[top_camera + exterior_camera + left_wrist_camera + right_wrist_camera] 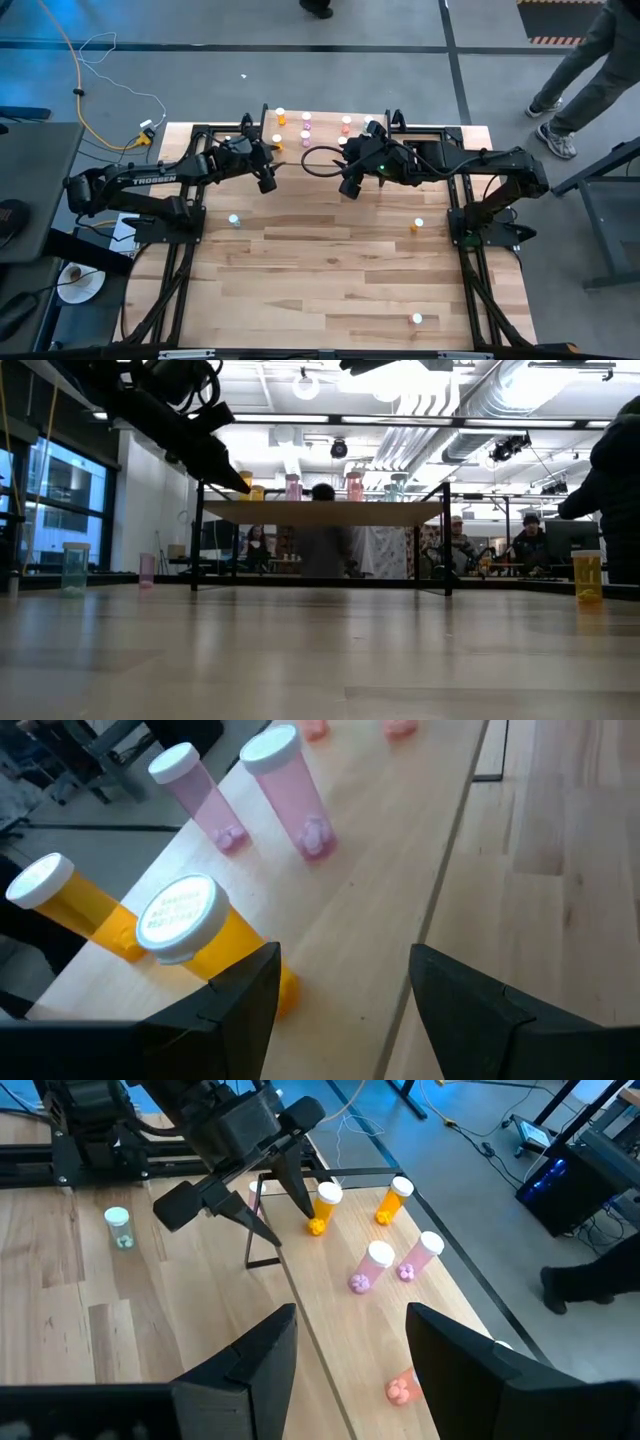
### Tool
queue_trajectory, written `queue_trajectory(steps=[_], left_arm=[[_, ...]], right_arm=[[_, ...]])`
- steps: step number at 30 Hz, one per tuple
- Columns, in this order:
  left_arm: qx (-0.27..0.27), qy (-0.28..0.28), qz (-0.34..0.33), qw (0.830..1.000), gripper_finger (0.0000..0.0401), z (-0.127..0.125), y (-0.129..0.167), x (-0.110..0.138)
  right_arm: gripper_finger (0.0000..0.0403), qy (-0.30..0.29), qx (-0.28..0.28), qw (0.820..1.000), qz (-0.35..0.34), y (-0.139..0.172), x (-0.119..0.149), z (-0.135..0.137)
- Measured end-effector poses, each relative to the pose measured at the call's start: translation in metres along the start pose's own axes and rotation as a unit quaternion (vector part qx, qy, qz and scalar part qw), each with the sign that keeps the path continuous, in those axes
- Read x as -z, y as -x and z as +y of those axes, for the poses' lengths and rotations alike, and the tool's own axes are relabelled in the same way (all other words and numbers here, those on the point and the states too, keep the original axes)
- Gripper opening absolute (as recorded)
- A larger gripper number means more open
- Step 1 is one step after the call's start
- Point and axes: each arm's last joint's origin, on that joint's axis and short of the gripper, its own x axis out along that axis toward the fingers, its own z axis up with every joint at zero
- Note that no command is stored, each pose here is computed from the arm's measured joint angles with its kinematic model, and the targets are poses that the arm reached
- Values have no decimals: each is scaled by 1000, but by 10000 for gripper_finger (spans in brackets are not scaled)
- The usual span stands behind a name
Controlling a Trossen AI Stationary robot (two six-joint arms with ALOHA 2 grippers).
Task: Pick and place medicine bottles onto shelf by color
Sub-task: Put the bottom orange pill bottle on the shelf aligned with the other orange pill bottle
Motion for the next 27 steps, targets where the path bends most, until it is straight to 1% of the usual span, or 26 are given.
queue_trajectory(steps=[13, 18, 27], left_arm=[[-17, 14, -4, 1000, 213, 7, -1, 0], [-9, 18, -22, 1000, 213, 9, -1, -2], [-9, 16, -22, 1000, 213, 9, -1, -2]], right_arm=[[181, 0, 0, 1000, 0, 0, 0, 0], [181, 0, 0, 1000, 0, 0, 0, 0], [181, 0, 0, 1000, 0, 0, 0, 0]])
